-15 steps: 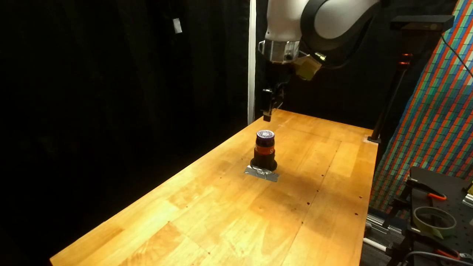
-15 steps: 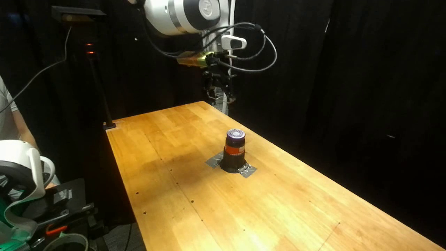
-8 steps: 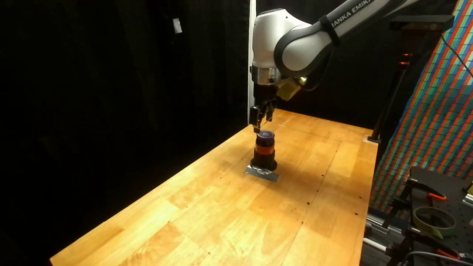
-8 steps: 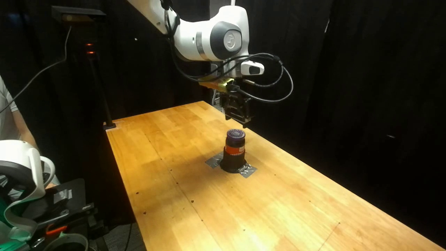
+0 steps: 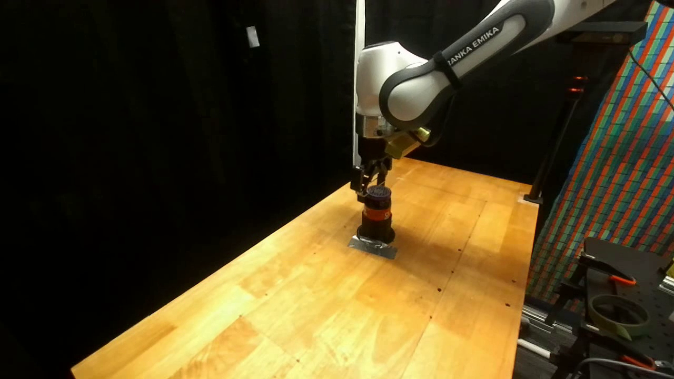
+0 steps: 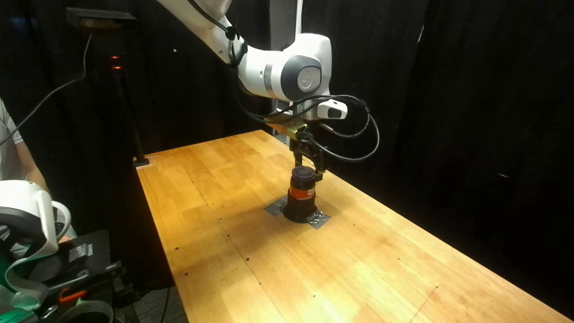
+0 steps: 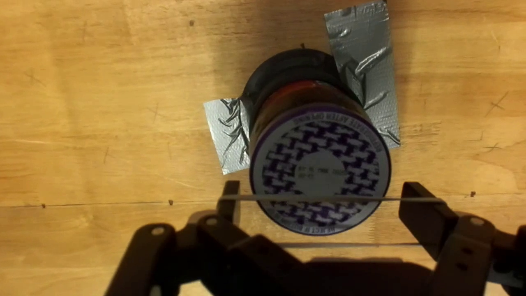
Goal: Put the elastic around the bottle
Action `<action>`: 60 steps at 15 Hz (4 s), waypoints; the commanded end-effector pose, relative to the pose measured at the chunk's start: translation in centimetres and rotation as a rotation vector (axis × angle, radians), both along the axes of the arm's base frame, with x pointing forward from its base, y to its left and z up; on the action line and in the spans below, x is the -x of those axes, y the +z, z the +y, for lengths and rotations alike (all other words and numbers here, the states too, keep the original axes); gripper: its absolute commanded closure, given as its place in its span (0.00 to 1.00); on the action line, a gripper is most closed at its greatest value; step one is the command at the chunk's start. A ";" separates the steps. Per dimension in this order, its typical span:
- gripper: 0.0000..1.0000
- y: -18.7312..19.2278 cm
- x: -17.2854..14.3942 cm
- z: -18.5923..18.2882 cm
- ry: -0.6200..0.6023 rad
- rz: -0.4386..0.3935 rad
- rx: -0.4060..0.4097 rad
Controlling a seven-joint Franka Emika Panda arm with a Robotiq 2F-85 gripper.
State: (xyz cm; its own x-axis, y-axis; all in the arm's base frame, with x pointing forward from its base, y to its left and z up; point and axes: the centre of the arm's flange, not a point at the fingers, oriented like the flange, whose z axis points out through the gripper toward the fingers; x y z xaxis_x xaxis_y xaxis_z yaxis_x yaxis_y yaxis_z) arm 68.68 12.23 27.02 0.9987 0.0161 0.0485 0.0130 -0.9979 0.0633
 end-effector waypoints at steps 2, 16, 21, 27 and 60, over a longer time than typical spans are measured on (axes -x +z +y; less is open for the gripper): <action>0.00 -1.7 -1.5 -0.4 -0.065 -0.032 -0.031; 0.00 -2.0 2.7 -2.0 -0.116 0.154 -0.012; 0.00 -2.0 5.2 -2.6 -0.135 0.193 -0.036; 0.44 -2.1 8.2 -3.6 -0.139 0.203 -0.043; 0.86 -2.1 20.0 -3.4 0.005 -0.713 -0.175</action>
